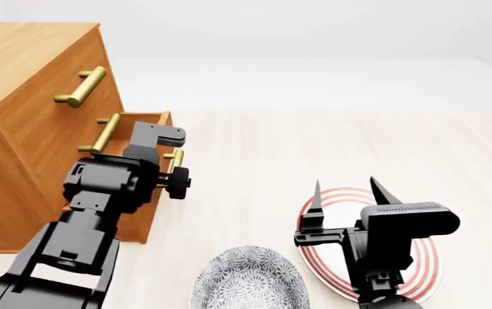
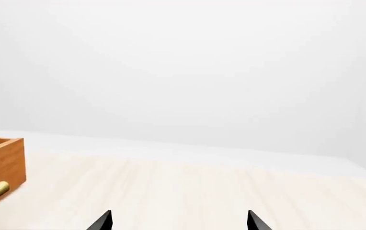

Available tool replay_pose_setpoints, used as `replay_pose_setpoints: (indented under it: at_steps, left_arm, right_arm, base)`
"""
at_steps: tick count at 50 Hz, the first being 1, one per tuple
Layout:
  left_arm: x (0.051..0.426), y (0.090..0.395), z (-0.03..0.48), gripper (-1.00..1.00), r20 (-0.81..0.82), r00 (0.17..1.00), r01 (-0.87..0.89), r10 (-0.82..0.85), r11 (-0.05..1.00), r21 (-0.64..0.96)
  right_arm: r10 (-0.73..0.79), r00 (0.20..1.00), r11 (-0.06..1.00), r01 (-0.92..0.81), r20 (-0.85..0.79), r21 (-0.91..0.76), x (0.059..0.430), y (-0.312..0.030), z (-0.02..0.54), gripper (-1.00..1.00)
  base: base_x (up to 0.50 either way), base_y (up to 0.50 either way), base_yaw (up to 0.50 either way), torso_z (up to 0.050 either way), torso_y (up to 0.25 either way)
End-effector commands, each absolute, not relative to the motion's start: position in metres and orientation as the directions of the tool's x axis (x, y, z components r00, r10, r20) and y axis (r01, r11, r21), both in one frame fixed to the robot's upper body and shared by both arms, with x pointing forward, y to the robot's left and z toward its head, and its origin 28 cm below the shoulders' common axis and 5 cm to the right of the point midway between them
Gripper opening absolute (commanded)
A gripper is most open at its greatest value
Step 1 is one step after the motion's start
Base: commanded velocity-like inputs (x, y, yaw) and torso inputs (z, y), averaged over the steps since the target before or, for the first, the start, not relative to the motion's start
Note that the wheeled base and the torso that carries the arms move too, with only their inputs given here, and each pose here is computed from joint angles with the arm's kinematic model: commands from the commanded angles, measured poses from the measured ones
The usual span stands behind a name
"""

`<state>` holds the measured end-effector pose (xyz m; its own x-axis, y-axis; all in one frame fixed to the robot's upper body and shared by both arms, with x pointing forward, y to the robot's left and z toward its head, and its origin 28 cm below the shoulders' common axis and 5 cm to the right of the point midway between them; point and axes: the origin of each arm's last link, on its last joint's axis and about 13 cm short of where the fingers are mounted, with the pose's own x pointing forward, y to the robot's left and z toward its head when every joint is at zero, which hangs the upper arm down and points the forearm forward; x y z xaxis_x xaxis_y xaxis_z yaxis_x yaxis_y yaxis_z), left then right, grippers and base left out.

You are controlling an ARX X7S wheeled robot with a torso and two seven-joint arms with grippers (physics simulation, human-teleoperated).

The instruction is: Open the bottom drawer of the cabinet.

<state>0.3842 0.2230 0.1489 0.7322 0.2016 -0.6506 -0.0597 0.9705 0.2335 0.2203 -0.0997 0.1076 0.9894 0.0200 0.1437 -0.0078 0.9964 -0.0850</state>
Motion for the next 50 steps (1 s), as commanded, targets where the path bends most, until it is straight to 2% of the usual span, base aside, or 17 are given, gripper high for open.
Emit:
replay_pose_setpoints:
  at_steps: [1, 23, 50]
  left_arm:
    - [0.383, 0.223, 0.143, 1.0, -0.69, 0.707, -0.037, 0.159, 0.981, 0.188]
    - [0.374, 0.213, 0.151, 1.0, -0.706, 0.708, 0.068, 0.008, 0.994, 0.08]
    - [0.371, 0.194, 0.152, 1.0, -0.703, 0.707, 0.151, -0.075, 0.987, 0.046]
  right_arm:
    - [0.019, 0.99, 0.996, -0.008, 0.142, -0.084, 0.221, -0.099, 0.107, 1.0]
    - [0.017, 0.99, 0.996, -0.005, 0.142, -0.085, 0.221, -0.1, 0.107, 1.0]
    - [0.016, 0.989, 0.996, -0.004, 0.145, -0.088, 0.22, -0.1, 0.108, 1.0]
  base:
    - [0.0, 0.0, 0.0, 0.0, 0.0]
    - [0.0, 0.0, 0.0, 0.0, 0.0]
    - [0.0, 0.0, 0.0, 0.0, 0.0]
